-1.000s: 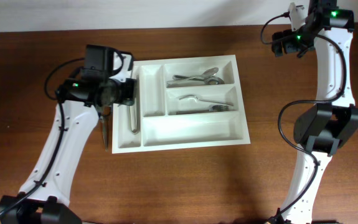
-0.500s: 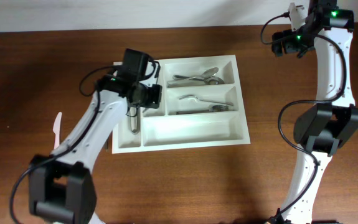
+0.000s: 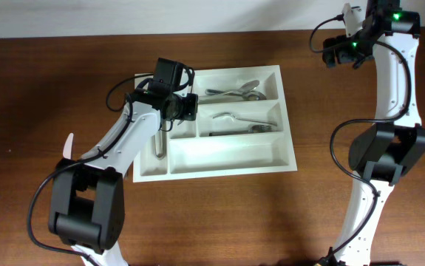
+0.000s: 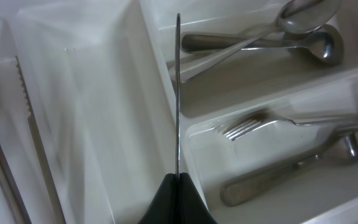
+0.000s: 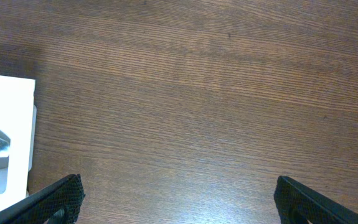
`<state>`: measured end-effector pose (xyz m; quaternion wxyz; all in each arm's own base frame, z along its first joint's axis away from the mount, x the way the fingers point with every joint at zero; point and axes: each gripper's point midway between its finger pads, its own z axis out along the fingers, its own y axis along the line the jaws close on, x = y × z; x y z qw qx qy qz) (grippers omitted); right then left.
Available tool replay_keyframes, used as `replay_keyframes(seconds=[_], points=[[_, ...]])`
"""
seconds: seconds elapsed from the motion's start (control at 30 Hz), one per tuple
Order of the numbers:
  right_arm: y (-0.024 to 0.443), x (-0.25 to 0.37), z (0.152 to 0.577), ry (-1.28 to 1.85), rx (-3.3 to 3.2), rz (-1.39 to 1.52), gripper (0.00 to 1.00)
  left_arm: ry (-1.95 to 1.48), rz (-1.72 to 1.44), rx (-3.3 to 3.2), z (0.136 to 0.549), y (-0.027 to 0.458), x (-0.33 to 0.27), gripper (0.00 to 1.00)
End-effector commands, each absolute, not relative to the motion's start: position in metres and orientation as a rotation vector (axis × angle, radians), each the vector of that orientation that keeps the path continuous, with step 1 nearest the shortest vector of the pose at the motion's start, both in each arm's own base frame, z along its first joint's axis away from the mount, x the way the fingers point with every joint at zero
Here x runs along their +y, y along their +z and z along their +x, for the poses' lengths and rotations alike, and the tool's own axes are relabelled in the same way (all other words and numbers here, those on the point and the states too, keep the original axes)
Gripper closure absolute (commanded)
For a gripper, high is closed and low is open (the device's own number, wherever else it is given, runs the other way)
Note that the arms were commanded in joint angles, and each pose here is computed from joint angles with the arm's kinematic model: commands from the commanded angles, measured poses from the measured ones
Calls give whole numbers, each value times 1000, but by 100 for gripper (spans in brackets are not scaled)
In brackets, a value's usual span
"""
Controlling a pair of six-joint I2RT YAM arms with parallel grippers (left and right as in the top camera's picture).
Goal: Pack container
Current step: 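Carry the spoon right and lower it into the tray's left-middle compartment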
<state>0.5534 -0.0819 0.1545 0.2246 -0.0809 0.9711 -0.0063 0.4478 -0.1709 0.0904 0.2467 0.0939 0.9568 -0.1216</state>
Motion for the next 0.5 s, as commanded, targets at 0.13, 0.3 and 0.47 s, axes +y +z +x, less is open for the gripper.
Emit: replay_keyframes(seconds=[0.13, 0.3, 0.47], points=[[182, -82, 553, -42, 2626, -220, 1, -216, 135, 2614, 455, 87, -153, 1], [182, -82, 553, -42, 2626, -220, 1, -195, 102, 2650, 449, 93, -138, 0], [182, -82, 553, -42, 2626, -220, 2, -143, -44, 2731, 418, 127, -81, 1]])
